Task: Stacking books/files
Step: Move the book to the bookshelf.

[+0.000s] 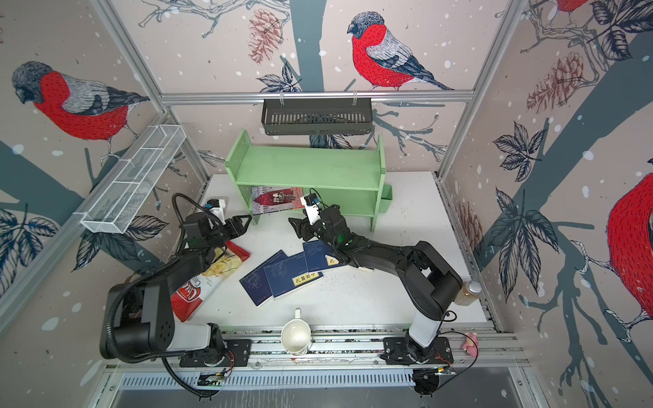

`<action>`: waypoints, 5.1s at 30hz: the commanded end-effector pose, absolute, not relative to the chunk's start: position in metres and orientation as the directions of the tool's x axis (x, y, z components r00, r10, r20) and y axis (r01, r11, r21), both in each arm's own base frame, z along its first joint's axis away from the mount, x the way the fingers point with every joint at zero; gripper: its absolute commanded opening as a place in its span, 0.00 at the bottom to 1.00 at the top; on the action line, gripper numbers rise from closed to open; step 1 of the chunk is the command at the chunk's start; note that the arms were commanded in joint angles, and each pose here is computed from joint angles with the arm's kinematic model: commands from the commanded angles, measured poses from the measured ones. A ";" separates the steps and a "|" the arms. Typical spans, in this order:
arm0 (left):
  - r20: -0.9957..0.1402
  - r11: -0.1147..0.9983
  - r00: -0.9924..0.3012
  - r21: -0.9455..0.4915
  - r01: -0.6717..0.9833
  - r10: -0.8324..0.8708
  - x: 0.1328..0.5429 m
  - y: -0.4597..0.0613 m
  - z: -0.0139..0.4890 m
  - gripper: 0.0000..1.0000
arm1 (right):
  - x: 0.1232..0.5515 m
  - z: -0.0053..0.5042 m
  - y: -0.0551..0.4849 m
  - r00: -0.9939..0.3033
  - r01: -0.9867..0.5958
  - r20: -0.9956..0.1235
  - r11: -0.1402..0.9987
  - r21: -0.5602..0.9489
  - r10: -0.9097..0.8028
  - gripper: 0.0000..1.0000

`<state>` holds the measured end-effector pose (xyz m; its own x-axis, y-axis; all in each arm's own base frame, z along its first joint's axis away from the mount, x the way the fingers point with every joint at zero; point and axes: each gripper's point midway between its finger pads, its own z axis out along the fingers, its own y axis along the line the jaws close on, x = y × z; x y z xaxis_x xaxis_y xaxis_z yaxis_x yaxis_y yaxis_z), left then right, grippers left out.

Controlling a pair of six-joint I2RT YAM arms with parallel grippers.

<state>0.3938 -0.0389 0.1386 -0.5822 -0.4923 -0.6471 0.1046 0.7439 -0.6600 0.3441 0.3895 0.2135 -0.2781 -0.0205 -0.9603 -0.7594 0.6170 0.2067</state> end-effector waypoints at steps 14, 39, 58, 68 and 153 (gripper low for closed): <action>-0.219 0.253 -0.673 -0.966 0.049 -0.707 0.391 -0.065 0.158 0.52 | 0.314 0.230 0.374 -0.305 -0.711 -0.952 0.658 0.248 0.030 0.64; -0.173 0.189 -0.668 -0.981 0.050 -0.723 0.425 -0.066 0.152 0.40 | 0.309 0.241 0.373 -0.292 -0.704 -0.955 0.665 0.251 0.052 0.62; -0.127 0.176 -0.665 -0.984 -0.007 -0.736 0.436 -0.066 0.141 0.11 | 0.309 0.238 0.373 -0.313 -0.696 -0.948 0.663 0.276 0.066 0.62; -0.133 0.201 -0.679 -0.979 -0.022 -0.722 0.435 -0.064 0.141 0.00 | 0.323 0.220 0.375 -0.342 -0.650 -0.940 0.720 0.244 0.010 0.62; -0.171 0.312 -0.715 -0.947 -0.070 -0.678 0.440 -0.047 0.136 0.00 | 0.355 0.209 0.374 -0.335 -0.630 -0.941 0.733 0.254 0.038 0.57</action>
<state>0.4403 -0.0503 0.1460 -0.7103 -0.6848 -0.1631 -0.0465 0.2769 -0.9598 0.3547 0.3739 0.1985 -0.3530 0.0061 -0.9356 -0.6314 0.7364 0.2430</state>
